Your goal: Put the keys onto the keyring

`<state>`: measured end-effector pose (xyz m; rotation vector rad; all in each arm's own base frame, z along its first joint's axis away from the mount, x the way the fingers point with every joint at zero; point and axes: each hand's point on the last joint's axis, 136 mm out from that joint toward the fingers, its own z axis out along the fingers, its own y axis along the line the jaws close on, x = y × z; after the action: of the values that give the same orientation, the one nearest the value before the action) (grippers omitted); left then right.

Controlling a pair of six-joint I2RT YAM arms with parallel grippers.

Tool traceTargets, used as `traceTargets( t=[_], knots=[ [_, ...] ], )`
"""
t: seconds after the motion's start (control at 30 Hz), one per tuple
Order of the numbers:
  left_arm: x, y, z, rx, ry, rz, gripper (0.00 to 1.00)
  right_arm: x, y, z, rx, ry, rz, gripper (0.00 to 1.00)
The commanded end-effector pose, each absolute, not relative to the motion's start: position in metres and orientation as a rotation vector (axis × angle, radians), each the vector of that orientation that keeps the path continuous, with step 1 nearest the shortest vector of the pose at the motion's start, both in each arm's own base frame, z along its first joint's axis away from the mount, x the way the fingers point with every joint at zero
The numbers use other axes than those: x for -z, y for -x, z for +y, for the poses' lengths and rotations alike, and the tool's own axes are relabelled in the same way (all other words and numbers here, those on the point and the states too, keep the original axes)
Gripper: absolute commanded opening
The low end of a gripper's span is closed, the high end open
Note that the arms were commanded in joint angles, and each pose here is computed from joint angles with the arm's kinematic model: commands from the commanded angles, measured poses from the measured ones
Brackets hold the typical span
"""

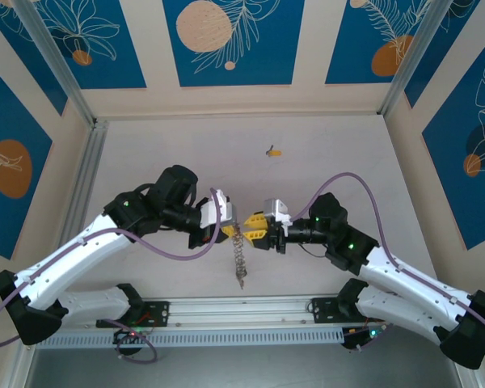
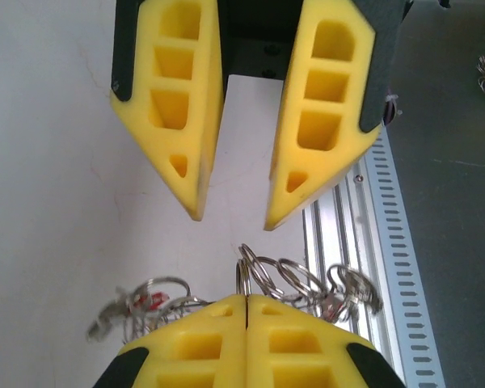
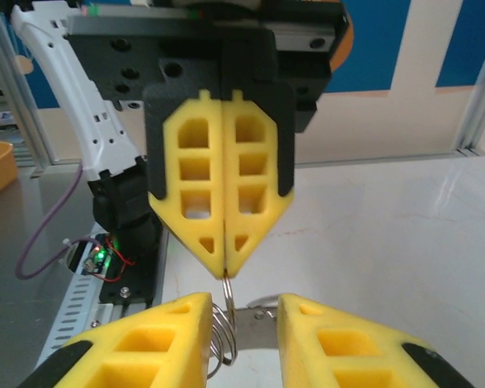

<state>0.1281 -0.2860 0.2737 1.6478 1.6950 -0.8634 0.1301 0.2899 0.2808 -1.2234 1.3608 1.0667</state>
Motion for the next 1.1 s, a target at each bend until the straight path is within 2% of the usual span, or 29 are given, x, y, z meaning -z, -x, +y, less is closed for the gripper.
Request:
traceTargets(
  t=[0.0,0.8,1.0,1.07],
  knots=[
    [-0.292,-0.125,-0.289,0.857,-1.660,1.622,0.00,-0.298,-0.120,0.296,-1.113,1.264,1.286,0.28],
    [-0.291,-0.128,-0.293,0.853,-1.638,1.610,0.00,-0.264,-0.131,0.307,-1.056,1.293,1.419,0.24],
    [-0.291,-0.128,-0.293,0.859,-1.637,1.611,0.00,-0.260,-0.133,0.311,-1.058,1.301,1.425,0.15],
    [-0.291,-0.127,-0.293,0.862,-1.638,1.612,0.00,-0.259,-0.134,0.311,-1.051,1.299,1.426,0.08]
  ],
)
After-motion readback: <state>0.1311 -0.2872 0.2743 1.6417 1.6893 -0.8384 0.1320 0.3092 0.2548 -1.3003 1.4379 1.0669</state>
